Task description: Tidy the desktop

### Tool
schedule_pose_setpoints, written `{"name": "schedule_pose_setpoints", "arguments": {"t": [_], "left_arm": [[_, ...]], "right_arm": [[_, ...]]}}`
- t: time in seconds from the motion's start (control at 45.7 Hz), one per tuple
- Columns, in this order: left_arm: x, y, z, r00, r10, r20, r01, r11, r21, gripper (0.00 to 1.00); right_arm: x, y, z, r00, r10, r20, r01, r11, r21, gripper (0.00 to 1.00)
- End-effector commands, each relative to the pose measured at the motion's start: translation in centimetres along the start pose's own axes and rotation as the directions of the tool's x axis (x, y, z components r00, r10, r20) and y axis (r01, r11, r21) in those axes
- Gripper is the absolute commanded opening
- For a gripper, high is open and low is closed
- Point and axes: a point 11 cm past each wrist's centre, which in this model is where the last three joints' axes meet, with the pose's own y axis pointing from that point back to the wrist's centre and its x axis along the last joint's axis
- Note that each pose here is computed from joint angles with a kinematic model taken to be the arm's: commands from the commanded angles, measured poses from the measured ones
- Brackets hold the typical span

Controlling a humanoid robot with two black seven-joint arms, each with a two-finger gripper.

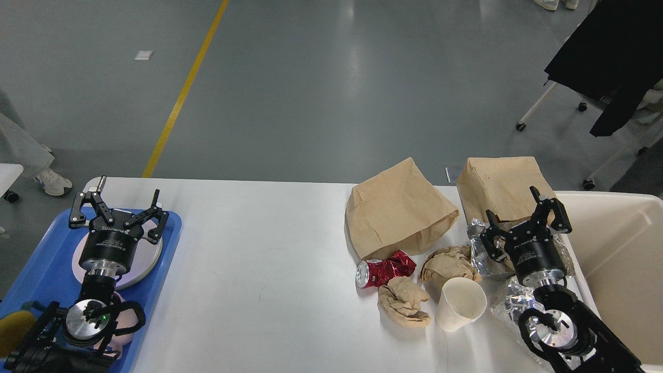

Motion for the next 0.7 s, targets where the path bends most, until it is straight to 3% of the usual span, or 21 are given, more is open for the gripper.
{"name": "schedule_pose_setpoints", "arguments": {"t": [0.0, 0.285, 0.679], "left_arm": [[0.1, -0.1, 0.1, 1.0, 0.005, -0.011, -0.005, 1.0, -0.007, 0.97], [0.4, -2.4, 0.1, 0.999, 0.032, 0.012, -0.032, 0.999, 0.006, 0.97], [0.3, -1.7, -0.5, 1.0, -0.02, 0.013, 0.019, 0.999, 0.034, 0.97]], "right_arm": [[0.0, 0.0, 0.0, 1.0, 0.0, 0.0, 0.0, 1.0, 0.0, 1.0], [0.0, 0.0, 0.0, 1.0, 0.0, 0.0, 0.0, 1.0, 0.0, 1.0], [0.0, 0.0, 0.0, 1.0, 0.001, -0.001, -0.001, 1.0, 0.0, 1.0]]}}
